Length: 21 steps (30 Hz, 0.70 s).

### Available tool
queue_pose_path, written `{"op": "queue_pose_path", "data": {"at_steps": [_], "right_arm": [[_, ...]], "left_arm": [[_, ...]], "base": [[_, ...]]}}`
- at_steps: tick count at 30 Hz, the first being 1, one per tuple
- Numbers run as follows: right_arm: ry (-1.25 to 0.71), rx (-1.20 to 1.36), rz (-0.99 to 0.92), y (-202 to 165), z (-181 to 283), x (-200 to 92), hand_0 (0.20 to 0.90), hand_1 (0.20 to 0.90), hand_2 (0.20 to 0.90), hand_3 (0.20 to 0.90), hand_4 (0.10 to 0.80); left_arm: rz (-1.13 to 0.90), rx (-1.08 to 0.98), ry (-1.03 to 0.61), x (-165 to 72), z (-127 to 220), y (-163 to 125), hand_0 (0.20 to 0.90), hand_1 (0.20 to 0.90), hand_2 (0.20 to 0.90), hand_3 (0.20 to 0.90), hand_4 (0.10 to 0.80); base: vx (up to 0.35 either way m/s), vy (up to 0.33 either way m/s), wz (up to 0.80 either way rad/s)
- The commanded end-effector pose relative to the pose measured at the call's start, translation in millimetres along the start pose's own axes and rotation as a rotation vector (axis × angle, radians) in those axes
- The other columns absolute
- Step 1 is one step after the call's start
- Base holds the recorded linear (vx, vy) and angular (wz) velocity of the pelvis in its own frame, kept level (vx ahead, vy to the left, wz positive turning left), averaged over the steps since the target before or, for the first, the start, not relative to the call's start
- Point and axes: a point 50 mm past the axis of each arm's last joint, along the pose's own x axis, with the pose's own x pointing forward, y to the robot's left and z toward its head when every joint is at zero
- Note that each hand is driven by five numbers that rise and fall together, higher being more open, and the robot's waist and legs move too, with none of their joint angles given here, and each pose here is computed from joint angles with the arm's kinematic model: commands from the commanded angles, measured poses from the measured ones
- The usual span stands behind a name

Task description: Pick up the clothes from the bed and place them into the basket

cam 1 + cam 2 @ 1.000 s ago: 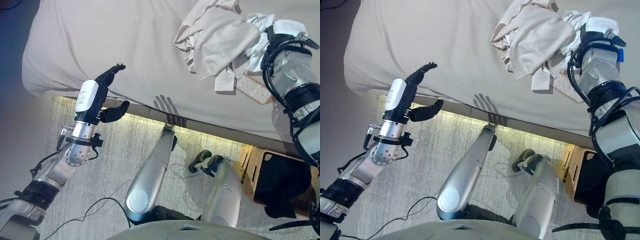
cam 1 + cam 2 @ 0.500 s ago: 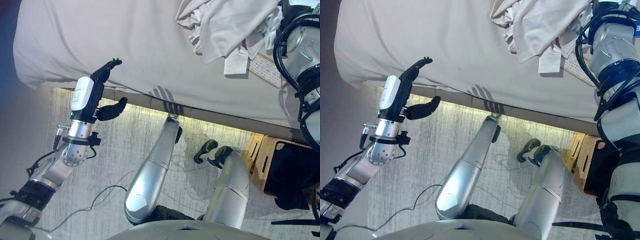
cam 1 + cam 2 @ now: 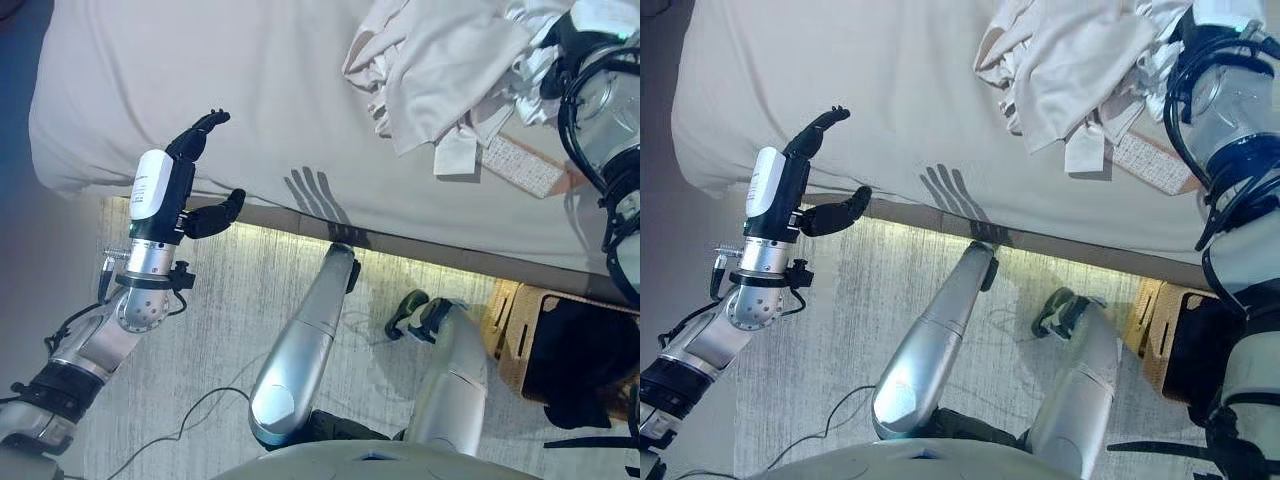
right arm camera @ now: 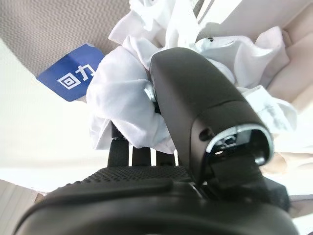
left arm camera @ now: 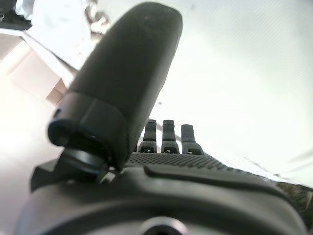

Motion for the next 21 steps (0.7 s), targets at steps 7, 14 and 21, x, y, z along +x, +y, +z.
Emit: {"op": "queue_pose_path", "data": {"at_steps": [7,14,21], "right_arm": [[0.017,0.058,-0.111,-25.5,-29.6,-4.9,0.3,0.3,0.3,0.2,0.1],[0.027,0.09,-0.092,-9.1,-52.2,-13.7,0.3,0.3,0.3,0.2,0.1],[-0.026,0.114,-0.087,1.2,-70.2,-29.0,0.3,0.3,0.3,0.2,0.1]], "left_arm": [[0.127,-0.064,-0.072,18.1,13.9,24.5,0.9,0.9,0.9,0.9,0.8],[0.084,-0.053,-0.012,13.6,5.6,15.8,0.9,0.9,0.9,0.9,0.8],[0.03,-0.031,0.071,2.7,-8.0,6.5,0.9,0.9,0.9,0.9,0.8]], "base": [[0.025,0.035,-0.13],[0.086,0.012,-0.27],[0.098,0.003,-0.25]]}}
